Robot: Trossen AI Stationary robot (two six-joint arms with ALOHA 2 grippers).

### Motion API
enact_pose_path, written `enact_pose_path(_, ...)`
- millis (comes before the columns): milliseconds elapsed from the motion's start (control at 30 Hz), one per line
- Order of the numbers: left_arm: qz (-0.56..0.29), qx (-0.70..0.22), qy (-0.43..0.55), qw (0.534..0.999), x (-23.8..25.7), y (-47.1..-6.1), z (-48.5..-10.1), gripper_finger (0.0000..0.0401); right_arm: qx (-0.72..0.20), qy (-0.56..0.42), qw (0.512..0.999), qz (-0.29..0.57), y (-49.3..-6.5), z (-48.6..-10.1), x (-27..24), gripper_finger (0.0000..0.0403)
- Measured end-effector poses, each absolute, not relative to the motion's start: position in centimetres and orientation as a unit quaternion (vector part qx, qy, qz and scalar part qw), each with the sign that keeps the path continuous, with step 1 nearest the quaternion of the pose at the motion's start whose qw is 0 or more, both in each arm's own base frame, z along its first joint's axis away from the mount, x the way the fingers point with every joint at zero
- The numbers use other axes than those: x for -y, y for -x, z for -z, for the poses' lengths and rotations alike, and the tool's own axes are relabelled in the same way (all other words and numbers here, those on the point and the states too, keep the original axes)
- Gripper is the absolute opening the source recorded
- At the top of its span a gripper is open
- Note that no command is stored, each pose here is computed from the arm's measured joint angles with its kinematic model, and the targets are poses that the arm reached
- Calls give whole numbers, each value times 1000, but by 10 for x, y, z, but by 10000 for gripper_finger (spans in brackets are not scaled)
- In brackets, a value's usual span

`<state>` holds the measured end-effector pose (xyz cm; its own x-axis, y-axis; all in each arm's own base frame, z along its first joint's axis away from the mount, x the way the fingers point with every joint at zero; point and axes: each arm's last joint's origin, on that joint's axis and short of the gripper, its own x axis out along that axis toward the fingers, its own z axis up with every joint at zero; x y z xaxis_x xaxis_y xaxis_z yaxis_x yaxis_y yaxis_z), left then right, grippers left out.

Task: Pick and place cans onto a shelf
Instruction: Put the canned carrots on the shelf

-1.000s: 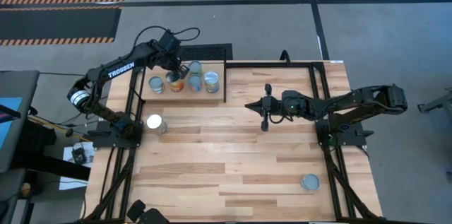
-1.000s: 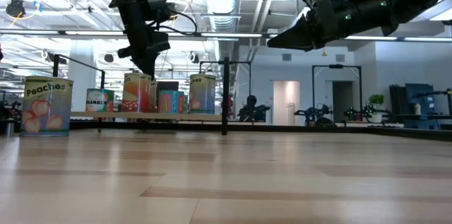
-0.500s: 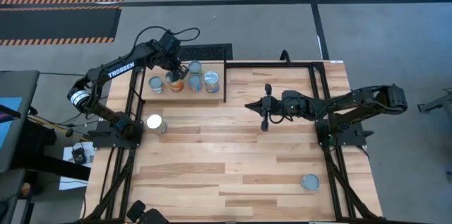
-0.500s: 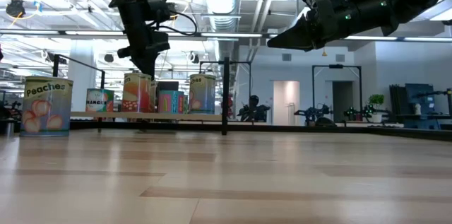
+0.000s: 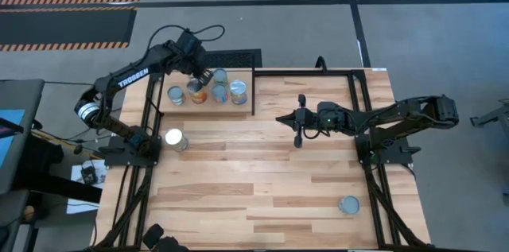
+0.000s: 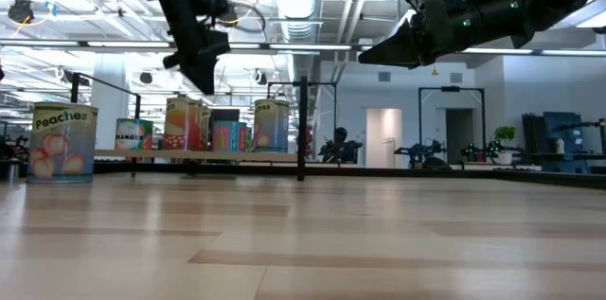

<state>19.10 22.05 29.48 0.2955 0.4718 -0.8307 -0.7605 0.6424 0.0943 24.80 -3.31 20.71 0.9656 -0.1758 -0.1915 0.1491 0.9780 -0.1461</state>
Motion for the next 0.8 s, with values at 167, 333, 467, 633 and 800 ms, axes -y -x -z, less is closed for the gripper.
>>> enact_pose_path(167, -372, -408, 87, 829, -198, -184, -316, 50, -94, 66, 990, 82, -248, -209, 33, 11)
enact_pose_path(333, -343, -312, 32, 885, -153, -176, -310, 15, -68, 76, 991, 83, -250, -211, 33, 8)
enact_pose_path(467, -284, -227, 0, 932, -112, -167, -290, 2, -32, 75, 994, 68, -250, -201, 30, 6)
enact_pose_path(633, -213, -127, -20, 969, -70, -156, -262, 4, -1, 56, 998, 32, -253, -185, 15, 6)
enact_pose_path(800, -139, -53, -30, 988, -40, -148, -235, 2, -31, 17, 999, -4, -253, -179, -8, 5)
